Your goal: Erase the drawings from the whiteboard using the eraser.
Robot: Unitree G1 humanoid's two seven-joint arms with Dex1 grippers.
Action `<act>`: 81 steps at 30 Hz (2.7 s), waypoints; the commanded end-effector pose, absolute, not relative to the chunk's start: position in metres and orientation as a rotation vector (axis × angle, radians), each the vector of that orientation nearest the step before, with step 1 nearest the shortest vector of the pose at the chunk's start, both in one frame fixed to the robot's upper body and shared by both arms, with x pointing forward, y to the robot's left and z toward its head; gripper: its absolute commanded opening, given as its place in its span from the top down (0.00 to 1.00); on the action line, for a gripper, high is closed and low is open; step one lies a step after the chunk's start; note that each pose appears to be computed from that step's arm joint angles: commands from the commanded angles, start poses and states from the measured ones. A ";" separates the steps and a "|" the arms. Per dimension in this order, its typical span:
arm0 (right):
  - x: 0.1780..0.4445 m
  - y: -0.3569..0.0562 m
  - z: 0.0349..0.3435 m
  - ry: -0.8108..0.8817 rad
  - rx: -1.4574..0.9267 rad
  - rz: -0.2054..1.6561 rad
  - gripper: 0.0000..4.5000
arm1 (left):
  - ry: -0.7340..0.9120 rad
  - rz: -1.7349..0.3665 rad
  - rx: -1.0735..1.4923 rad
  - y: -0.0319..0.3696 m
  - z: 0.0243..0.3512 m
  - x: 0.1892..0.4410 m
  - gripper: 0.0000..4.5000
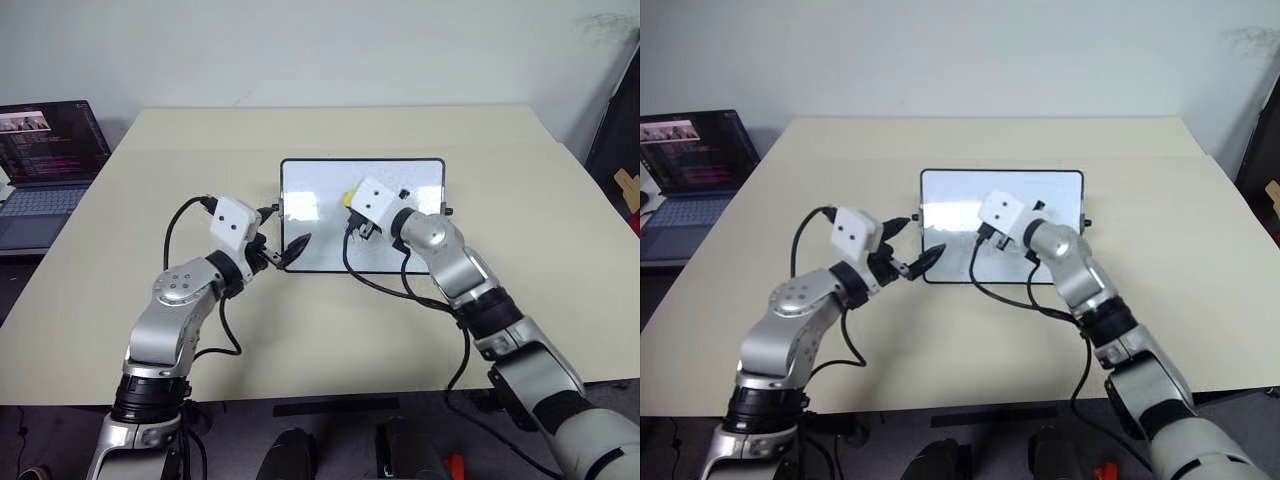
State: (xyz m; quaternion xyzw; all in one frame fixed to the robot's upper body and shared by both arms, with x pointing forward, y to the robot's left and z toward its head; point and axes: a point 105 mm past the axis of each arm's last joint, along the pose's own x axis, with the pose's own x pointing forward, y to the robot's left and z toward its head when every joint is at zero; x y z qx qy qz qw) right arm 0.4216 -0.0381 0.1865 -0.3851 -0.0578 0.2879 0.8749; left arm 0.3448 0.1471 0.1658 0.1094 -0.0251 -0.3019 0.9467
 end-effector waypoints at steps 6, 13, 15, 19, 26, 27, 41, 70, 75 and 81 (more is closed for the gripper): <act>0.435 -0.060 0.199 -0.139 -0.791 0.531 0.73 | -0.095 -0.616 0.242 0.147 0.176 0.342 0.00; 0.415 -0.051 0.158 -0.001 -0.820 0.705 0.73 | -0.094 -0.616 0.241 0.148 0.175 0.342 0.00; 0.414 -0.048 0.159 -0.013 -0.826 0.709 0.73 | -0.094 -0.617 0.241 0.148 0.174 0.342 0.00; 0.424 -0.052 0.203 -0.193 -0.734 0.556 0.73 | -0.093 -0.616 0.240 0.148 0.174 0.342 0.00; 0.388 -0.061 0.228 -0.173 -0.075 0.708 0.73 | -0.112 -0.615 0.262 0.149 0.178 0.345 0.00; 0.376 -0.060 0.228 -0.149 0.023 0.769 0.73 | -0.116 -0.613 0.263 0.149 0.179 0.345 0.00; 0.287 -0.117 0.160 0.018 -0.188 0.699 0.73 | -0.104 -0.635 0.235 0.158 0.166 0.329 0.00; 0.394 -0.051 0.179 -0.208 -0.601 0.602 0.73 | -0.040 -0.736 0.283 0.140 0.151 0.326 0.00; 0.392 -0.050 0.149 -0.124 -0.650 0.642 0.73 | -0.046 -0.745 0.279 0.138 0.152 0.327 0.00; 0.373 -0.052 0.105 -0.012 -0.770 0.743 0.73 | -0.052 -0.753 0.281 0.136 0.154 0.330 0.00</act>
